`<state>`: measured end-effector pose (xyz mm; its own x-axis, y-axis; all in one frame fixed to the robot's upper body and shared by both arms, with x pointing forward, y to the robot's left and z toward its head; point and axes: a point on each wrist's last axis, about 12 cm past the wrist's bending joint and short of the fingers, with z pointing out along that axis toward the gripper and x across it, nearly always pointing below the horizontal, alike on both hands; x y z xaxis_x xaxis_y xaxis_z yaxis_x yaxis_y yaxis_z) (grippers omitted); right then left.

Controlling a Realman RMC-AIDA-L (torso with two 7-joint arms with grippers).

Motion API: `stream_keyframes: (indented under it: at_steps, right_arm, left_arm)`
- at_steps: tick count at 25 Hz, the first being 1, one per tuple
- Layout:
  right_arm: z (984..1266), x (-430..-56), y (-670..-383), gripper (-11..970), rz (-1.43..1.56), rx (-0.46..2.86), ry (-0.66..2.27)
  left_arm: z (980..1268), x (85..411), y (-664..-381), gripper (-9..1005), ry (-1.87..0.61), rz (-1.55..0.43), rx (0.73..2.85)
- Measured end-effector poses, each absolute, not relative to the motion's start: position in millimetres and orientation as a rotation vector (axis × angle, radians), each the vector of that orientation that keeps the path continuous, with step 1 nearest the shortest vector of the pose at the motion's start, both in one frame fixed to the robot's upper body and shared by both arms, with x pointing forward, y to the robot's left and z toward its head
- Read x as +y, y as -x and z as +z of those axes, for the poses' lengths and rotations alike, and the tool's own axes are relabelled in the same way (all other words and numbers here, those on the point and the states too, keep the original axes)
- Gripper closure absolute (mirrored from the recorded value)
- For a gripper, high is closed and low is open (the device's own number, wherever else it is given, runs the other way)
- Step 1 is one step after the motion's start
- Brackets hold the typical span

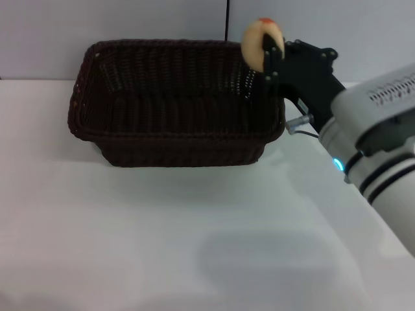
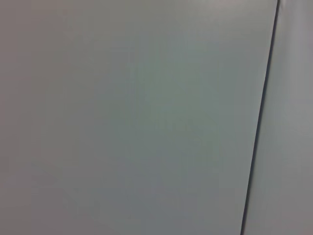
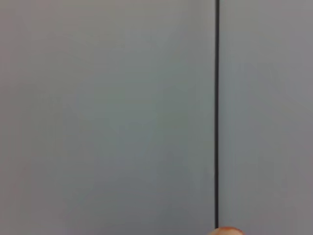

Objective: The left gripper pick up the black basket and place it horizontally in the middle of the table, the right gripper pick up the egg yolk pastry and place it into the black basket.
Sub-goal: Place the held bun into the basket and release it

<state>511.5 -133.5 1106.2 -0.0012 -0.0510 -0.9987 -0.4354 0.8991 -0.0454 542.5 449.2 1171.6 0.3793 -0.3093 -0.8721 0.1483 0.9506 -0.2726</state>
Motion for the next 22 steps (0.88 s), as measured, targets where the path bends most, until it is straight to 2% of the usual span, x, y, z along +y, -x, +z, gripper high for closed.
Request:
stream_keyframes:
  at_steps: [6,11,21,22]
  right_arm:
    - [1109.2,-128.0,-521.9,920,0.364,1.591,0.425]
    - [1112.4,-124.3,-525.2,834,0.389,1.605,0.445]
    - [1115.9,-132.2,-522.6,397,0.362,1.596,0.385]
    - [1115.9,-132.2,-522.6,397,0.362,1.596,0.385]
  left_arm:
    - [1170.2,450.2,-539.9,532,0.164,-0.293,1.144]
    - [1170.5,450.4,-539.8,531,0.162,-0.293,1.143]
    - [1172.2,451.9,-539.6,532,0.167,-0.292,1.133]
    - [1172.2,451.9,-539.6,532,0.167,-0.292,1.133]
